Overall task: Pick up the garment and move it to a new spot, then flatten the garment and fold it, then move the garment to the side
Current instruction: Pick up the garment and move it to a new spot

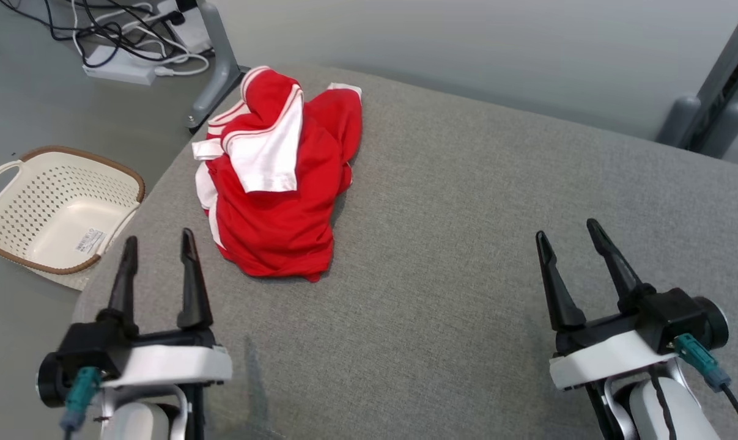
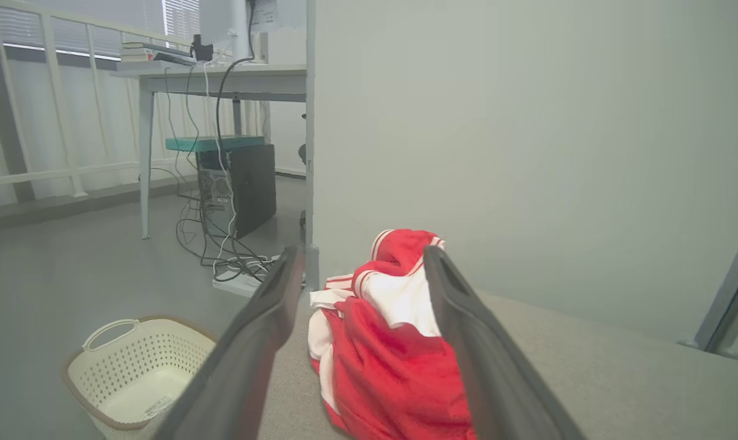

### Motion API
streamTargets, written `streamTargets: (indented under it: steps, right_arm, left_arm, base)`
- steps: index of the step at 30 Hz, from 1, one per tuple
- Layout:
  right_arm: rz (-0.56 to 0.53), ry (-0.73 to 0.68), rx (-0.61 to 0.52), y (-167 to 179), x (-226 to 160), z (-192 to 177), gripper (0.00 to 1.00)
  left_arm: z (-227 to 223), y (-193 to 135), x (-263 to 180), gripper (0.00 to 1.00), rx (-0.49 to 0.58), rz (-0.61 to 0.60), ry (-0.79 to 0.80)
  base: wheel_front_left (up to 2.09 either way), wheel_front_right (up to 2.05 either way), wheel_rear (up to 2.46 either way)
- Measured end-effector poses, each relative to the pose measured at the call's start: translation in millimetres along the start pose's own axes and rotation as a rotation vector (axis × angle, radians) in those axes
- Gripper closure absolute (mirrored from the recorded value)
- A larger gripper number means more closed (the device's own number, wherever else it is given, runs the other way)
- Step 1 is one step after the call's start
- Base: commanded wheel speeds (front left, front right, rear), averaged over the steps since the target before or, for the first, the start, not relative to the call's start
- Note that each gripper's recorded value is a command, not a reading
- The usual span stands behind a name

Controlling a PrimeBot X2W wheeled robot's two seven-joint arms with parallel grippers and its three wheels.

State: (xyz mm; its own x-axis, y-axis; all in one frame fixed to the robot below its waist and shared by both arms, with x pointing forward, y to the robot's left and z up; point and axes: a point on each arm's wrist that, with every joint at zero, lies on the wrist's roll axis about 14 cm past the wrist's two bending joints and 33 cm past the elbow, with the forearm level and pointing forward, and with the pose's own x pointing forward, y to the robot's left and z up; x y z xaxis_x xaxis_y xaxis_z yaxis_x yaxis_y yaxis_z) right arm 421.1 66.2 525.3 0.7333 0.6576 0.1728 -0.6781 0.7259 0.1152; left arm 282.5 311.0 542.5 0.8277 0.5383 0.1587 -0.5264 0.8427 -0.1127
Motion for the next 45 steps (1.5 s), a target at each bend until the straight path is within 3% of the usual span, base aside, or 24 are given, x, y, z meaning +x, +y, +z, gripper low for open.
streamTargets:
  steps: [4, 9, 14, 20, 35, 36, 37, 38, 45]
  right_arm:
    - [-0.021, -0.007, -0.023, -16, 6, -3, 0.00]
    - [-0.093, -0.003, -0.057, -64, 11, -18, 0.00]
    - [-0.144, 0.033, -0.048, -91, 6, -40, 0.00]
    - [-0.174, 0.080, -0.040, -105, -4, -62, 0.00]
    - [-0.223, 0.120, -0.049, -128, -15, -81, 0.00]
    - [-0.227, 0.121, -0.049, -129, -16, -81, 0.00]
    - [-0.228, 0.122, -0.049, -130, -16, -81, 0.00]
    - [-0.230, 0.122, -0.049, -130, -17, -81, 0.00]
    - [-0.232, 0.113, -0.049, -128, -15, -76, 0.00]
  left_arm:
    - [-11, 2, 21, 0.00, -0.016, 0.010, 0.030]
    - [-60, -17, 83, 0.00, 0.096, -0.135, 0.204]
    - [-85, -39, 132, 0.00, 0.117, -0.220, 0.342]
    - [-133, -69, 152, 0.00, 0.149, -0.324, 0.565]
    - [-201, -69, 162, 0.00, 0.246, -0.319, 0.891]
    - [-203, -68, 161, 0.27, 0.241, -0.315, 0.901]
    - [-204, -68, 162, 0.27, 0.234, -0.309, 0.908]
    - [-204, -67, 162, 1.00, 0.229, -0.304, 0.913]
    - [-200, -68, 163, 1.00, 0.218, -0.303, 0.907]
  base:
    - [0.00, 0.00, 0.00]
    - [0.00, 0.00, 0.00]
    - [0.00, 0.00, 0.00]
    - [0.00, 0.00, 0.00]
    - [0.00, 0.00, 0.00]
    - [0.00, 0.00, 0.00]
    - [0.00, 0.00, 0.00]
    - [0.00, 0.00, 0.00]
    - [0.00, 0.00, 0.00]
